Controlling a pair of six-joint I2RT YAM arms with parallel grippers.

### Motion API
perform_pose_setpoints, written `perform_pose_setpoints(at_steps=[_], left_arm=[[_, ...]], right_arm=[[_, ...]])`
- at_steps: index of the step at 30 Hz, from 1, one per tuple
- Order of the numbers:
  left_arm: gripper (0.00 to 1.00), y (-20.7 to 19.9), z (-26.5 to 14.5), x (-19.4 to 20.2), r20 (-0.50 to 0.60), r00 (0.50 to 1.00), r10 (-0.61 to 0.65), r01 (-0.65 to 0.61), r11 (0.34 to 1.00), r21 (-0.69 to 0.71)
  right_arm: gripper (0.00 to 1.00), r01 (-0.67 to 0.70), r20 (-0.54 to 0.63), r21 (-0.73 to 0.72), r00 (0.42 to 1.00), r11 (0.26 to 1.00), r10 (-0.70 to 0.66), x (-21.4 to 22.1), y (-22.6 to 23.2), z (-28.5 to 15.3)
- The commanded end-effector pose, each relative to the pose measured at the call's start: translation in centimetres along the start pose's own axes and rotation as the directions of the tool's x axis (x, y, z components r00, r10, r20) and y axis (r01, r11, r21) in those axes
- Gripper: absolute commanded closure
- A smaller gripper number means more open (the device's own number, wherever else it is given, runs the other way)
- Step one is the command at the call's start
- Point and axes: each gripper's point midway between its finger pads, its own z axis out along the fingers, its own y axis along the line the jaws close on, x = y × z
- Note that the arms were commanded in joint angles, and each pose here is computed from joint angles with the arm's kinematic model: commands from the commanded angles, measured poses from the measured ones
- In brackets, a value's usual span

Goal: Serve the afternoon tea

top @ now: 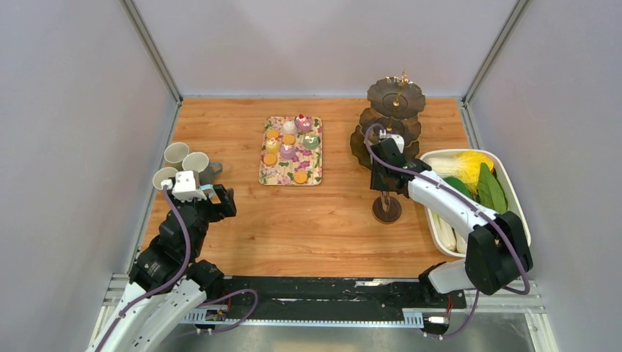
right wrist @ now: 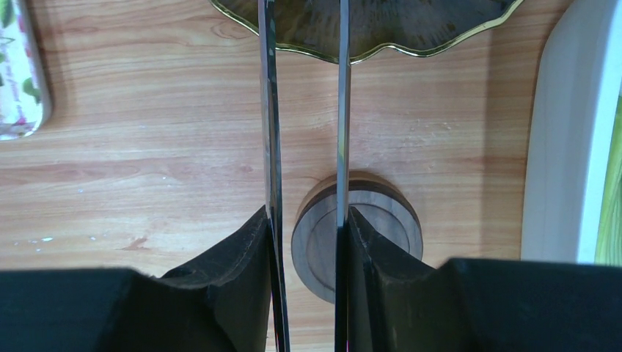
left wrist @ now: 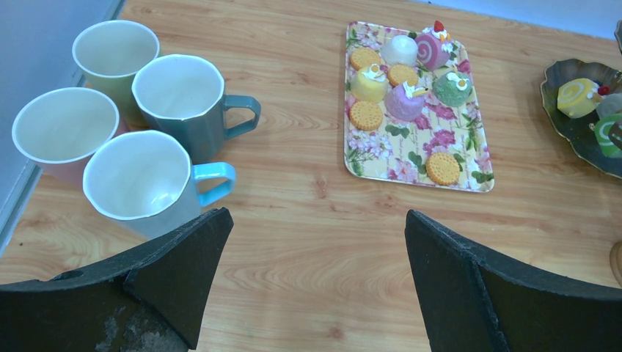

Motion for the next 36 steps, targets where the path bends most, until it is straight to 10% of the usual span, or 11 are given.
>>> perform_pose_setpoints(at_steps=[1,16,36], left_arm=[[0.00,-0.2,0.2,0.0,0.003,1.000,0.006,-0.006,1.000,0.003],[0.00,-0.1,0.2,0.0,0.002,1.000,0.008,-0.008,1.000,-0.002],[0.00,-0.1,0.2,0.1,-0.001,1.000,0.010,-0.010,1.000,0.000]], right_arm=[[0.70,-0.003,0.034,-0.003,0.999,1.000,0.003,-1.3,-0.1,1.0],[0.67,-0.006,-0.033,-0.030,0.999,1.000,0.005,-0.2,0.2,4.7],[0.44,-0.028,-0.009,-0.044,1.000,0.999,0.027,-0.5,-1.0,-0.9]])
